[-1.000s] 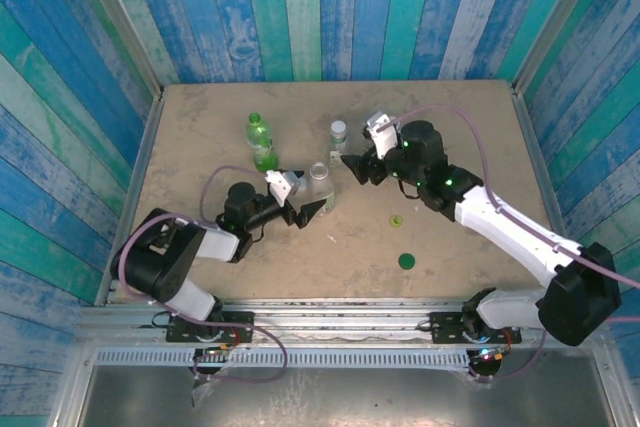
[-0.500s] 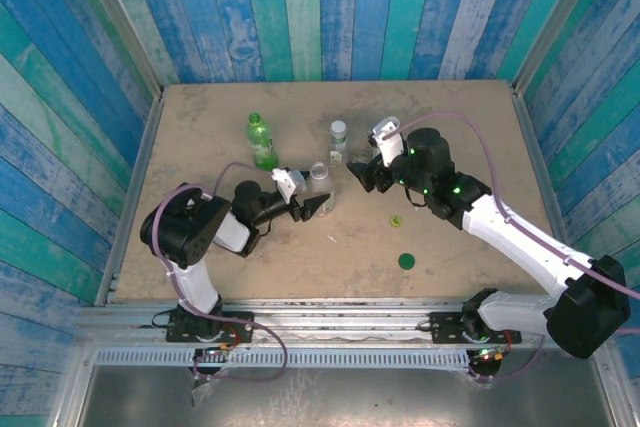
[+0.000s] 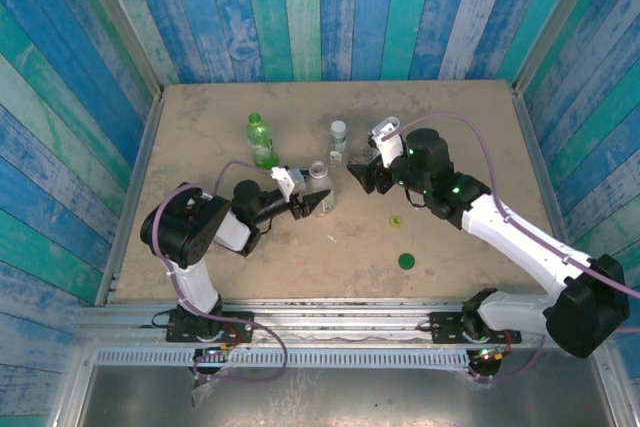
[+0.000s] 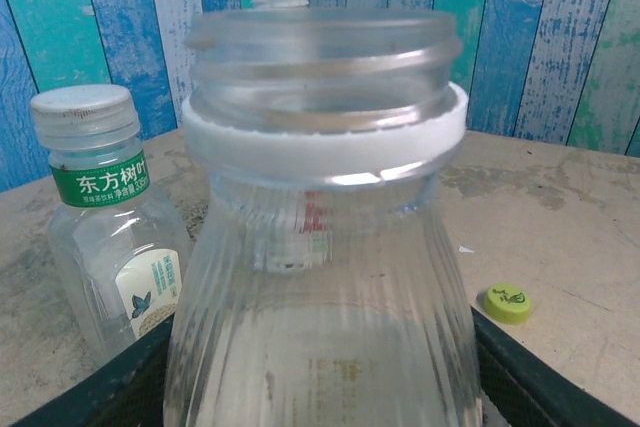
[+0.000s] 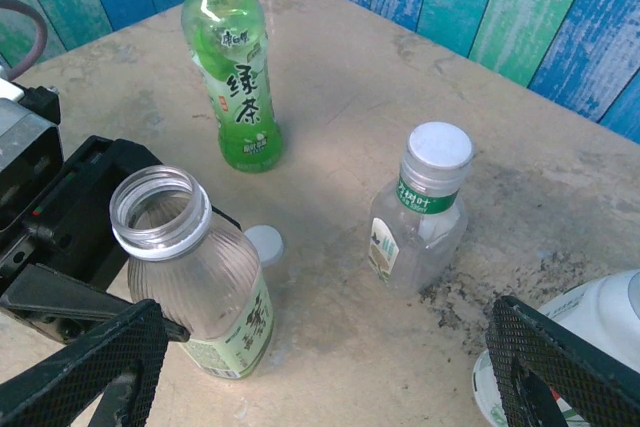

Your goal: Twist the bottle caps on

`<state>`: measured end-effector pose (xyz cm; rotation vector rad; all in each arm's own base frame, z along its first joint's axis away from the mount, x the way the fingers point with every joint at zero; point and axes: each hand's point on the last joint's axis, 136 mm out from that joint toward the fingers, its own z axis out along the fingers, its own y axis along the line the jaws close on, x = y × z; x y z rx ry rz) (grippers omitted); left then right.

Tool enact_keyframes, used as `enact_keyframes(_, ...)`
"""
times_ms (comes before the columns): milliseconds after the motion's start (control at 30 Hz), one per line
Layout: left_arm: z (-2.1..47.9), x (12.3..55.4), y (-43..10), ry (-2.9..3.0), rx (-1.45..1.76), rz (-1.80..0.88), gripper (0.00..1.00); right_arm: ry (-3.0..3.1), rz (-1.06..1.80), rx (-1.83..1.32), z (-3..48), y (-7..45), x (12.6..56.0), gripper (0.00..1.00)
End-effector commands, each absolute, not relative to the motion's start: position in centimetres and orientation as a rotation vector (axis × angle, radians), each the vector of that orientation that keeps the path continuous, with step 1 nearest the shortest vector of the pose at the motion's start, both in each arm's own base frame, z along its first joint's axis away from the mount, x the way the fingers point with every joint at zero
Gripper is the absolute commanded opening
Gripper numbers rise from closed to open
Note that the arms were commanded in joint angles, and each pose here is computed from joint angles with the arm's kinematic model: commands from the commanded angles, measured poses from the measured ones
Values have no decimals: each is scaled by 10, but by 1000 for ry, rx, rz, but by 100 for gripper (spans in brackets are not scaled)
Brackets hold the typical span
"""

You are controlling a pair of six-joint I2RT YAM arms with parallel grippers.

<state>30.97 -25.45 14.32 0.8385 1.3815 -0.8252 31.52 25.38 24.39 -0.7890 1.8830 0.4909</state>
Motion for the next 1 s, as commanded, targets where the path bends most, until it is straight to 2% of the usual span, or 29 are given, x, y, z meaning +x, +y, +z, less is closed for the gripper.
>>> enact_keyframes(0, 149, 306, -252, 1353, 841, -820, 59, 1911, 498, -788, 235, 254, 315, 85)
enact_keyframes(167, 163, 296, -242, 1349, 820, -782, 55, 1950, 504, -753, 225, 258, 322, 85)
enact_keyframes(333, 176, 284, -226, 1381, 755, -746, 54, 1981, 510, -769, 204, 275, 326, 85)
enact_keyframes(533, 187, 269, -200, 1442, 641, -692, 53, 2028, 516, -800, 165, 302, 333, 85)
enact_keyframes(967, 198, 272, -155, 1473, 406, -524, 52, 2105, 563, -849, 70, 374, 348, 80)
